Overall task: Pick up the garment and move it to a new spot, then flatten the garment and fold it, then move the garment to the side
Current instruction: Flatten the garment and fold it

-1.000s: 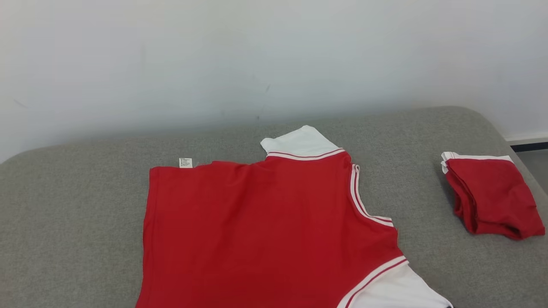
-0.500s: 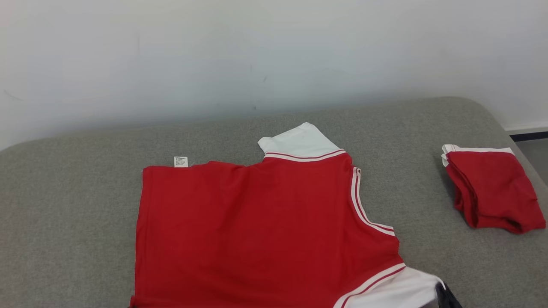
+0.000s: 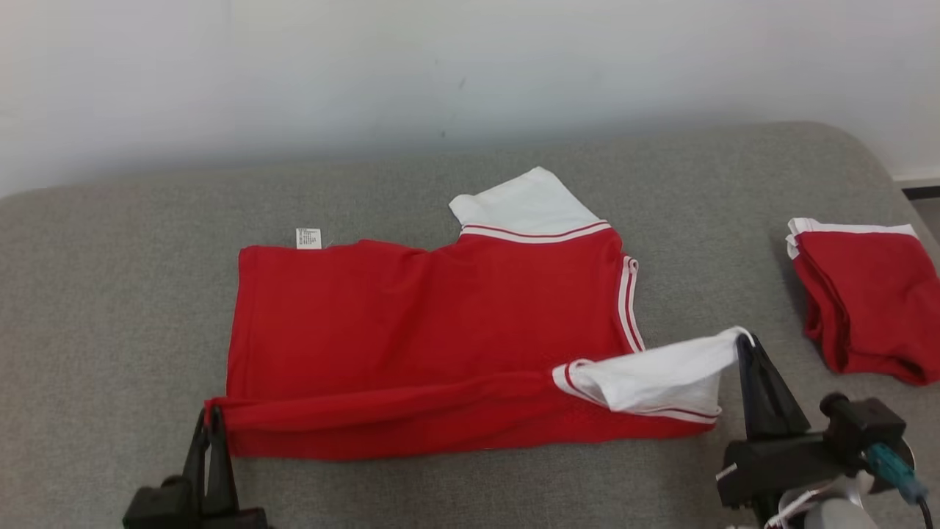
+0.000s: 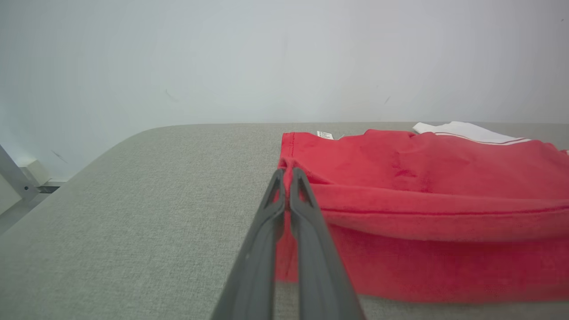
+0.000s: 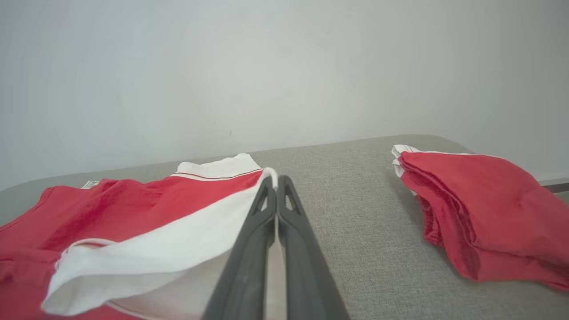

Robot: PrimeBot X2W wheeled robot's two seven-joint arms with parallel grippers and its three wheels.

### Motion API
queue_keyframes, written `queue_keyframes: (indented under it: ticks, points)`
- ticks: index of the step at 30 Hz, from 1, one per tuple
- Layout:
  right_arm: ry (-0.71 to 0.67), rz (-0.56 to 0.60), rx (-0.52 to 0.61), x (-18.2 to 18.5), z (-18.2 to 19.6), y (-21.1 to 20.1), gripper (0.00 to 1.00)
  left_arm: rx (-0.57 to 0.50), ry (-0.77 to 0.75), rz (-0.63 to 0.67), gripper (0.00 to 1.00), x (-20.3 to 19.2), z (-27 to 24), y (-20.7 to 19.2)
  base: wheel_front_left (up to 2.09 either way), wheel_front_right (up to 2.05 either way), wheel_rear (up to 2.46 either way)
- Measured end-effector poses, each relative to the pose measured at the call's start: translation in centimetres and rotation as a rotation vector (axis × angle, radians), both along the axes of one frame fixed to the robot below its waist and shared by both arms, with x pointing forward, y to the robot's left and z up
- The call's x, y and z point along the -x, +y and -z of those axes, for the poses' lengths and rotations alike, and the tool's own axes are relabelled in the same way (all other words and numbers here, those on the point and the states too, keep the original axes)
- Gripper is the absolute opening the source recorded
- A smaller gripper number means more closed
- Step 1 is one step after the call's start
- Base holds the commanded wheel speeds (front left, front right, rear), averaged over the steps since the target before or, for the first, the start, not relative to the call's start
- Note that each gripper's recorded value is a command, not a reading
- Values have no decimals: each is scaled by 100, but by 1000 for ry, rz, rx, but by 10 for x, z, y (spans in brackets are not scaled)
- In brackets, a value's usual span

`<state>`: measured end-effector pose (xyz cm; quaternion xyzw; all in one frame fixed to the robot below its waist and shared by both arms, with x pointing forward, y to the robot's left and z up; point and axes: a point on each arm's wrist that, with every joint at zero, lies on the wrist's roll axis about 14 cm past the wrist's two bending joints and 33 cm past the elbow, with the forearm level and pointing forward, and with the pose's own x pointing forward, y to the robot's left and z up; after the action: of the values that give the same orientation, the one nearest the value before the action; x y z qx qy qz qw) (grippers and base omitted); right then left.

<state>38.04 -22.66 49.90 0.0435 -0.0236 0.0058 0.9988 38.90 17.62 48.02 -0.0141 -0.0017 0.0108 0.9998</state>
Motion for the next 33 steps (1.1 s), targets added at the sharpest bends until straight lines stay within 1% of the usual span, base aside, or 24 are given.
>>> queue_keyframes:
  ticks: [14,21,22,23,25,29,33]
  points:
    - [52,-20,55,-66,14,-1,0,-39,58,4,0,-46,20,3,0,0,0]
    - [94,-45,79,-87,30,6,0,-48,130,-19,0,-54,46,8,0,0,0]
    - [101,-39,76,-89,32,5,29,-49,132,-23,23,-55,47,9,0,0,0]
    - [104,-36,73,-90,34,4,100,-50,127,-28,100,-57,45,9,0,0,0]
    - [113,-37,73,-91,37,5,100,-51,117,-31,100,-60,43,10,0,0,0]
    - [91,-31,66,-91,30,4,100,-38,88,-54,100,-58,34,14,0,0,0]
    - [104,-18,55,-75,35,0,100,-22,105,-71,100,-42,39,17,0,0,0]
